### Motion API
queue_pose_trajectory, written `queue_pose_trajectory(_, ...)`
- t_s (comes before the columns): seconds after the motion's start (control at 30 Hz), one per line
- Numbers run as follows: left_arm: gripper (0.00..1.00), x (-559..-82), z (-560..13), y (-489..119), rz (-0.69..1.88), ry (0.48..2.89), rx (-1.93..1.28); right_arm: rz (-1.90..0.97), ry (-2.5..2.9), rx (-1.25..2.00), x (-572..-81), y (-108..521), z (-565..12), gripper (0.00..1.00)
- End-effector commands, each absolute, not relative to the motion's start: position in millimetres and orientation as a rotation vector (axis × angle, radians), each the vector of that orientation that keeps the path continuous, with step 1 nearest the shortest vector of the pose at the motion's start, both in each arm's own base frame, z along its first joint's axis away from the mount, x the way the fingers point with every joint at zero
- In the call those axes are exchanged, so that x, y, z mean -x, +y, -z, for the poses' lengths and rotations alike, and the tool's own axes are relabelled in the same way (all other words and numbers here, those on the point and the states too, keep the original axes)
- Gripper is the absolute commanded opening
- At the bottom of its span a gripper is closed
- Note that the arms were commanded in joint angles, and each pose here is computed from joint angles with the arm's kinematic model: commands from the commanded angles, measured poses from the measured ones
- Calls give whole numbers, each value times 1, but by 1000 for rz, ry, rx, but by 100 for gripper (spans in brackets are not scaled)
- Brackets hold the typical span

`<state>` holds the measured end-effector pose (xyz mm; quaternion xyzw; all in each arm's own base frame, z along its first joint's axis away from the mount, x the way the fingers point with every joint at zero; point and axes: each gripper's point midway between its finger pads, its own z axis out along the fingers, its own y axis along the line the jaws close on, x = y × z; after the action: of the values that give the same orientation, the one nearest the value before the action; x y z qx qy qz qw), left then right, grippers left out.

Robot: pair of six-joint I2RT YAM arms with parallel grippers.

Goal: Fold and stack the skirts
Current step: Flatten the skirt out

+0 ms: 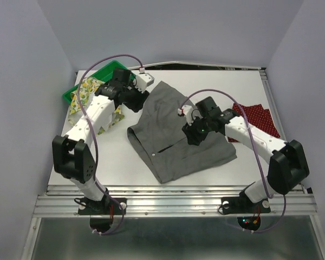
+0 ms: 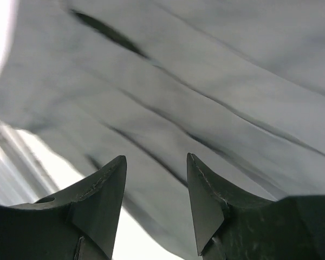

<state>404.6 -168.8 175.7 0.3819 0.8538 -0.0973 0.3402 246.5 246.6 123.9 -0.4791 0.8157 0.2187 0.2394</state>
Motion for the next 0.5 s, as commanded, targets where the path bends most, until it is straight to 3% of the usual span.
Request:
queue_pose_trajectory(0.0,59,-385,-152,-158,274,2299,-895,-416,2286,1207,-290,211,-114,54)
queue_pose_trajectory(0.27,60,-391,-102,-148,253,2446,-745,-223,2389,1085,-349,173,-86,54)
queue_pose_trajectory(0.47,57,-378,-58,-132,238,2593,-706,-186,2447,1108,-352,168,-61,56)
